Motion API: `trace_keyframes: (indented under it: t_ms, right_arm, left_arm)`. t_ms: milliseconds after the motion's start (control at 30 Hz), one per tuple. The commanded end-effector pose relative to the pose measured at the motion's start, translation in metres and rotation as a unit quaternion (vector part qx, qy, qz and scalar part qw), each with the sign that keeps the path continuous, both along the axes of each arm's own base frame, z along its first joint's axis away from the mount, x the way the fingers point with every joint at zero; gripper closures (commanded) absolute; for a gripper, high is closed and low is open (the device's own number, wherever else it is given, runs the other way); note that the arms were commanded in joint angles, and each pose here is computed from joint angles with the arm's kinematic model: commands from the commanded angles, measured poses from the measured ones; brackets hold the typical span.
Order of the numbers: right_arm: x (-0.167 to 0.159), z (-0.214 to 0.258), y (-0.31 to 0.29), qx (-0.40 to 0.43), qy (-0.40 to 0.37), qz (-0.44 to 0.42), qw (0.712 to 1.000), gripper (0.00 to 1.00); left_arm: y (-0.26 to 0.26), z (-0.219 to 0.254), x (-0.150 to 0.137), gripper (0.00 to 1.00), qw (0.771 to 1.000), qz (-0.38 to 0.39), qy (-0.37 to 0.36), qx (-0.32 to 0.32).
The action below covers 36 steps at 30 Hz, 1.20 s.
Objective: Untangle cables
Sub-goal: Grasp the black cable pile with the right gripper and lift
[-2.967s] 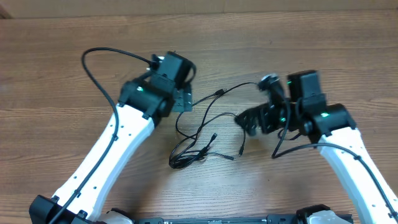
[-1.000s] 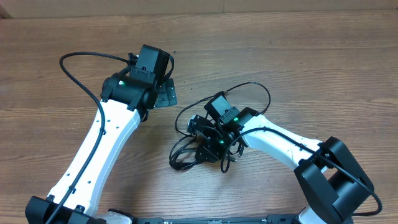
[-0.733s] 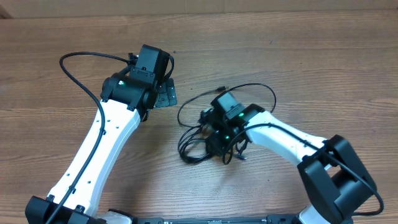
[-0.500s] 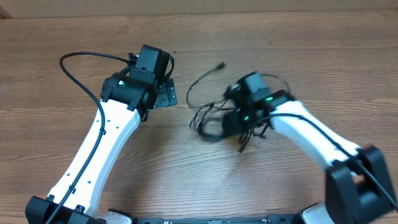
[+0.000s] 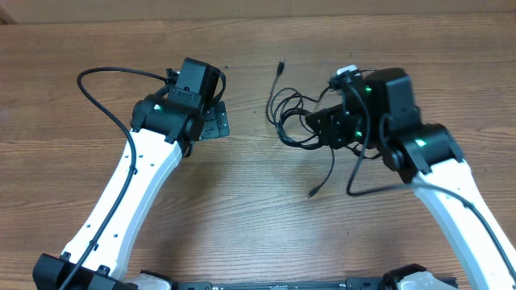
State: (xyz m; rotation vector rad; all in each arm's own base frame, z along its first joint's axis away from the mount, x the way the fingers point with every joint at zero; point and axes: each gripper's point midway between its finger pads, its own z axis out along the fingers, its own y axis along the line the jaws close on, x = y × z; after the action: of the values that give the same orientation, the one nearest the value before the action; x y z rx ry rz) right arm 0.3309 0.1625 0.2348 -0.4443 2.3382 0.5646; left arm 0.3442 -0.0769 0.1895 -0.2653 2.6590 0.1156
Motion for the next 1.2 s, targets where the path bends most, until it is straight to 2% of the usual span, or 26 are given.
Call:
trace_keyframes:
  t_ms: [0, 167, 400, 433, 467, 533, 633, 733, 867, 1000, 1100, 1167]
  right_arm:
    - [-0.001, 0.040, -0.006, 0.022, -0.052, -0.009, 0.998, 0.96]
    - [-0.004, 0.058, -0.017, 0.030, -0.079, -0.023, 0.996, 0.96]
    - [-0.003, 0.060, -0.024, 0.038, -0.075, -0.041, 0.996, 0.95]
    - [-0.003, 0.060, -0.024, 0.037, -0.076, -0.042, 0.996, 0.87]
    - [-0.001, 0.059, -0.028, 0.030, -0.077, -0.050, 0.995, 0.65]
    - [0.000, 0.057, -0.032, 0.019, -0.076, -0.062, 0.995, 0.36]
    - [0.001, 0.051, -0.041, 0.001, -0.071, -0.081, 0.994, 0.13]
    - [0.003, 0.044, -0.052, -0.027, -0.064, -0.105, 0.992, 0.01]
    - [0.003, 0.030, -0.069, -0.069, -0.046, -0.139, 0.987, 0.00]
    - [-0.005, 0.018, -0.067, -0.071, -0.017, -0.128, 0.989, 0.00]
    - [-0.016, 0.009, -0.056, -0.060, 0.011, -0.090, 0.994, 0.00]
    - [-0.028, 0.000, -0.043, -0.055, 0.035, -0.035, 0.997, 0.05]
  left_arm:
    - [-0.001, -0.003, 0.000, 0.00, 1.000, 0.003, 0.003, -0.003]
    - [-0.001, -0.003, 0.000, 0.00, 1.000, 0.003, 0.004, -0.002]
    - [-0.001, -0.003, 0.000, 0.00, 1.000, 0.002, 0.003, -0.003]
    - [-0.001, -0.003, 0.000, 0.00, 1.000, 0.003, 0.003, -0.003]
    - [-0.002, -0.002, 0.001, 0.00, 1.000, 0.003, 0.000, -0.004]
    - [-0.003, -0.002, 0.003, 0.00, 1.000, 0.003, -0.004, -0.005]
    - [-0.002, -0.002, 0.003, 0.01, 1.000, 0.002, -0.003, -0.005]
    - [-0.003, -0.002, 0.003, 0.01, 1.000, 0.002, -0.004, -0.006]
    - [-0.003, -0.002, 0.003, 0.00, 1.000, 0.003, -0.004, -0.006]
    - [-0.003, -0.002, 0.003, 0.00, 1.000, 0.002, -0.003, -0.005]
    - [-0.003, -0.002, 0.003, 0.00, 1.000, 0.002, -0.003, -0.006]
    - [-0.003, -0.002, 0.003, 0.00, 1.000, 0.002, -0.003, -0.006]
